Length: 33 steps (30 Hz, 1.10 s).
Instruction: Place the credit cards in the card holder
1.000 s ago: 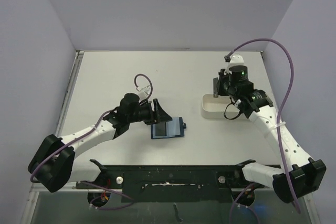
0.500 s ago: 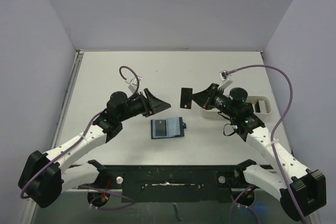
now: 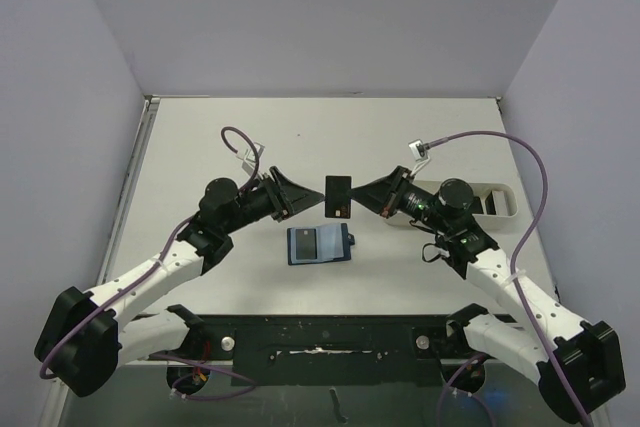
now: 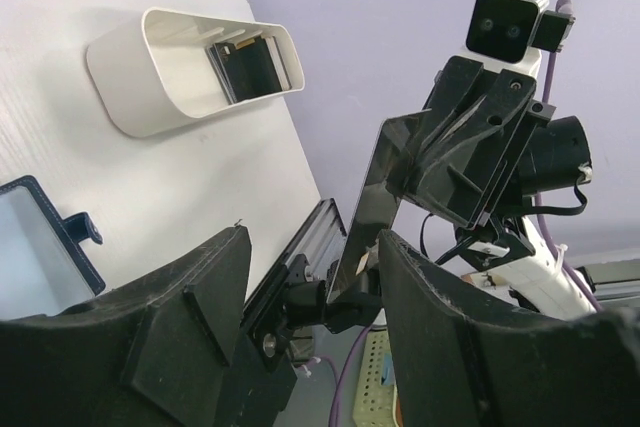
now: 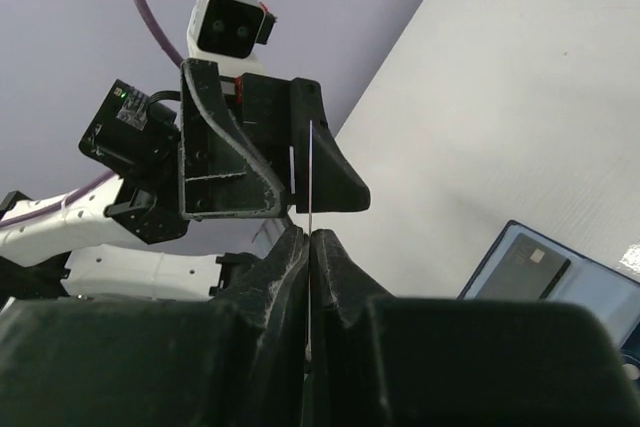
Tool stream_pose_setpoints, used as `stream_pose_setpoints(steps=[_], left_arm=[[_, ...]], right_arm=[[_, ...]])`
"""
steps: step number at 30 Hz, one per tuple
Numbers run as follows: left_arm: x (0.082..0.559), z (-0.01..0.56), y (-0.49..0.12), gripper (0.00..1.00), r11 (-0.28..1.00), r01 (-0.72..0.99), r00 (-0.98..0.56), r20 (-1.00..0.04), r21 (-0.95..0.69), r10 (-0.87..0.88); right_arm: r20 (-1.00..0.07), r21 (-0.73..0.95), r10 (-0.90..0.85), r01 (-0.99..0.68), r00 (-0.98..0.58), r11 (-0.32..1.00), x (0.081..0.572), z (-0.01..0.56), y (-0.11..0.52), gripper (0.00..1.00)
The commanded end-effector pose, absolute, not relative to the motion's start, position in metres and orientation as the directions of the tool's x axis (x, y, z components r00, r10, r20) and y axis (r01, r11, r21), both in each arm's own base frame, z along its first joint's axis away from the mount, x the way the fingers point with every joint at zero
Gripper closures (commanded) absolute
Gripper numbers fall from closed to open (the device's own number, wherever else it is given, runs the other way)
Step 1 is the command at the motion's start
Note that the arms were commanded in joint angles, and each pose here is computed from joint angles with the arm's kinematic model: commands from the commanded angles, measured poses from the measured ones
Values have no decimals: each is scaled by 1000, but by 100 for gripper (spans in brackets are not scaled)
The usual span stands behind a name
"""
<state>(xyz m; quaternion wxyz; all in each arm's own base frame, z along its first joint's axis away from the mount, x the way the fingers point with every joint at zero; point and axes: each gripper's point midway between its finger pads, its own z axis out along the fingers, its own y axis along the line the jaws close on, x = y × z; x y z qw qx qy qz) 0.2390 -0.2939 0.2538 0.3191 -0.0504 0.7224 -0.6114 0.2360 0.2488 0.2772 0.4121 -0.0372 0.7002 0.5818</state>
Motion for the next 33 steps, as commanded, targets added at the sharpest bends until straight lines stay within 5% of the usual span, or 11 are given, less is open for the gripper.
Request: stream_pose_setpoints(steps=[1, 6, 11, 21, 33], left_arm=[[235, 288, -294, 51, 162, 412, -762, -436, -897, -479], [234, 286, -295, 68, 146, 408, -769, -425, -901, -477], [234, 282, -295, 99, 149, 403, -775, -424, -903, -469], [251, 233, -274, 100, 359, 296, -750, -448, -885, -486], [261, 148, -261, 100, 567, 139, -811, -422, -812, -405]], right_arm=[[-642, 760, 414, -607, -645, 234, 223, 299, 261, 100], [-628, 775, 395, -585, -671, 238, 223, 287, 269, 100], [-616, 786, 386, -569, -687, 242, 224, 280, 274, 100], [-616, 779, 405, -446, -676, 441, 245, 250, 257, 65], [-621, 593, 250, -237, -743, 769, 272, 160, 248, 62]])
